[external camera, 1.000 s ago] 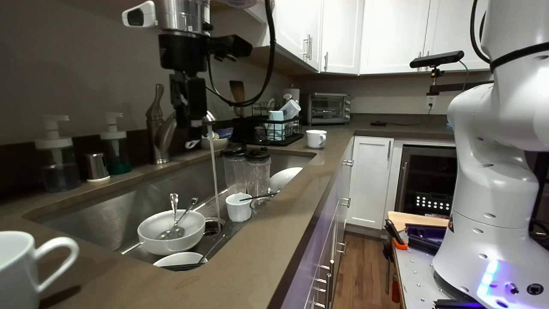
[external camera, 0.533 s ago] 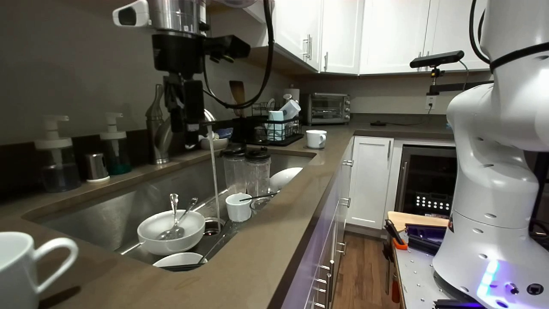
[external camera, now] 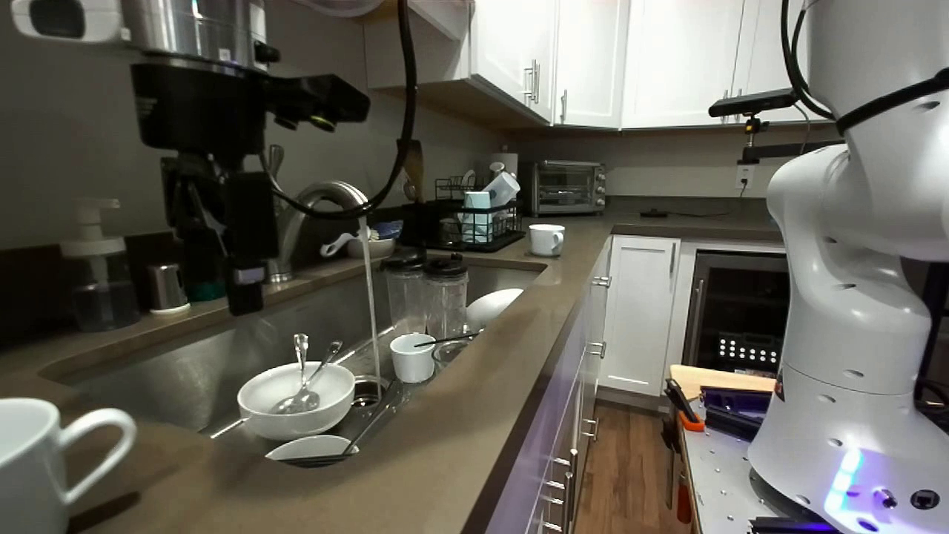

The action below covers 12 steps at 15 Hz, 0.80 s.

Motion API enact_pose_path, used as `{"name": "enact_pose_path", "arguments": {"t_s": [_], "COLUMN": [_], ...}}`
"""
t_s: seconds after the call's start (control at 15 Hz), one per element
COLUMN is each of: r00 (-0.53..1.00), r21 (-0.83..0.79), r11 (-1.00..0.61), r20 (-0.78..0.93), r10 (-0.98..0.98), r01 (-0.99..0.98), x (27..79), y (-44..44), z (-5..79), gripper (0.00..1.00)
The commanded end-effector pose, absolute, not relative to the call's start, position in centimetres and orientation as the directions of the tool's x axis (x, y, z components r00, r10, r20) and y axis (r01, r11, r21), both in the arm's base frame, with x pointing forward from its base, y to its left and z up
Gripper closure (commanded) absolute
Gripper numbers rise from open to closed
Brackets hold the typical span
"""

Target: Pick the mug on the left side of the counter, put some water in it and place it next to the white mug on the right

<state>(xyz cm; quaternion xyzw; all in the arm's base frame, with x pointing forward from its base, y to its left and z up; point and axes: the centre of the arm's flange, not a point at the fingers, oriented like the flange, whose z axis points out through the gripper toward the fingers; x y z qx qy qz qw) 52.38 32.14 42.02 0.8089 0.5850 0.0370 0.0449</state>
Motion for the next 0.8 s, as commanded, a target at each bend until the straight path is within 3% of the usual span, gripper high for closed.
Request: {"name": "enact_pose_path", "arguments": {"t_s": [0.0, 0.07, 0.73], "r00": [0.171, 0.250, 0.221], "r21": [0.141, 0.126, 0.116], "r11": [-0.177, -0.251, -0.224], "r20": [0.052, 0.028, 0.038], "r10": [0.984, 0.968, 0.974], "r01": [0.974, 0.960, 0.968], "x": [51.3, 52.3, 52.2], "y": [32.6, 33.1, 33.5], "z": [41.4, 41.5, 41.0], "gripper": [0.00, 0.00, 0.00]}}
